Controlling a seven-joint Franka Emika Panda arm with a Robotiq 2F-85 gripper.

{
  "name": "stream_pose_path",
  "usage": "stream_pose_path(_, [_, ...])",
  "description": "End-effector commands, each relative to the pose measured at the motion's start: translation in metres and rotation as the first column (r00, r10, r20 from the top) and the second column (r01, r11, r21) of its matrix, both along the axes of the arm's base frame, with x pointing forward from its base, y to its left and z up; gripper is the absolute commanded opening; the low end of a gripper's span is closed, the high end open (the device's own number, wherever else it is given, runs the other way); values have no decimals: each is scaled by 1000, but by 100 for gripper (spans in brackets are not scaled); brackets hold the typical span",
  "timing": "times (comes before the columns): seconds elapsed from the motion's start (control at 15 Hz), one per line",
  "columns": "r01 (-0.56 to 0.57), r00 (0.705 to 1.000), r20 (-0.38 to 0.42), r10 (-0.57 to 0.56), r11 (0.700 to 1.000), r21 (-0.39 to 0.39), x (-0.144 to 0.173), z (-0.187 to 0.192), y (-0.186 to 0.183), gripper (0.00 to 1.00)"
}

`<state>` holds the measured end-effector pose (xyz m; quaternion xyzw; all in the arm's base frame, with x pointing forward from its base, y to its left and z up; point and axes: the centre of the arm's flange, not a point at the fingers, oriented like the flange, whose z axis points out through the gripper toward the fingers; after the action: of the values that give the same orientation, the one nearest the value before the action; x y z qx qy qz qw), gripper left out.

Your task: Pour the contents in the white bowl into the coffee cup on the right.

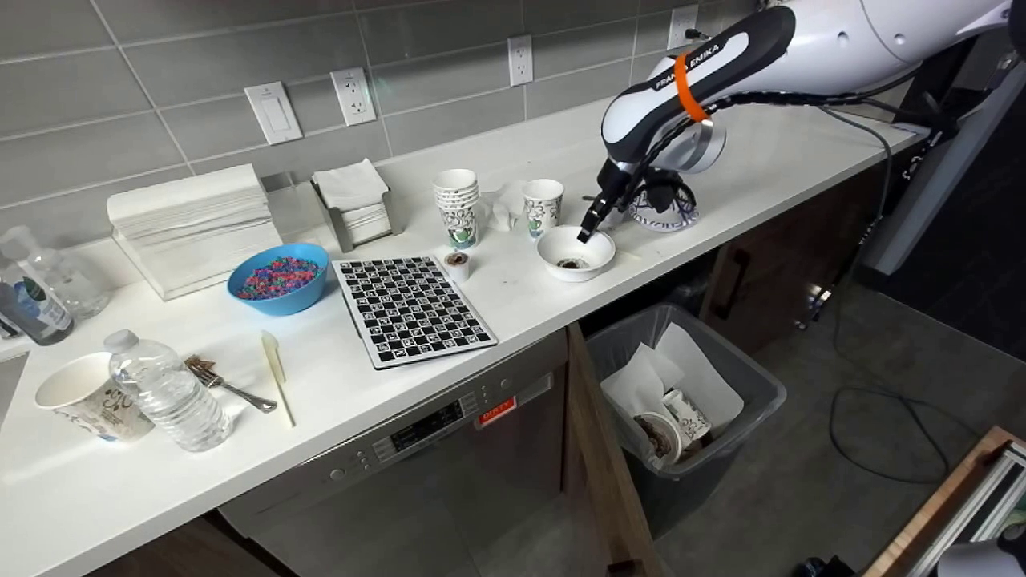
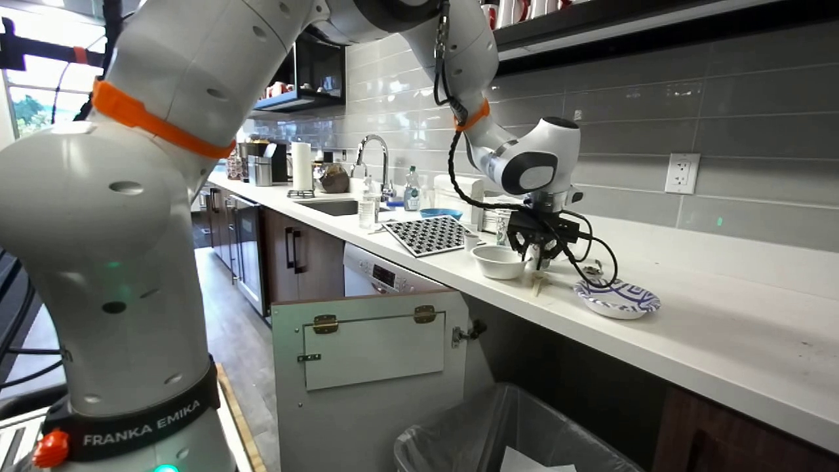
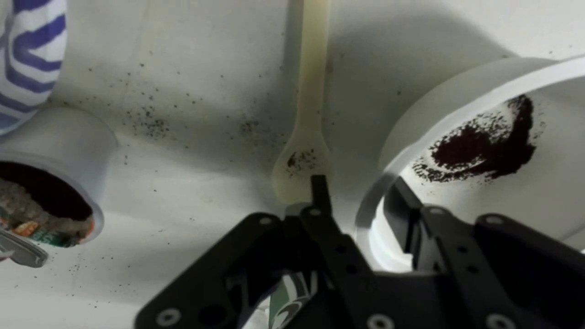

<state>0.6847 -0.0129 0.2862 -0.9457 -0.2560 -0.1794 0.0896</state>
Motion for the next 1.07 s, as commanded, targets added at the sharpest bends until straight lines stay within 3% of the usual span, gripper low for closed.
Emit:
stream_pose_path(0.0, [-12, 1000, -11, 12, 1000, 20, 8, -7, -8, 7])
stream_pose_path(0.07, [-12, 1000, -12, 12, 1000, 24, 8, -8, -8, 0])
stream_pose_path(0.47, [-29, 999, -18, 30, 998, 50, 7, -3, -9, 2])
stream_pose_path(1.0, [-140, 985, -95, 146, 988, 67, -19, 24, 3, 2])
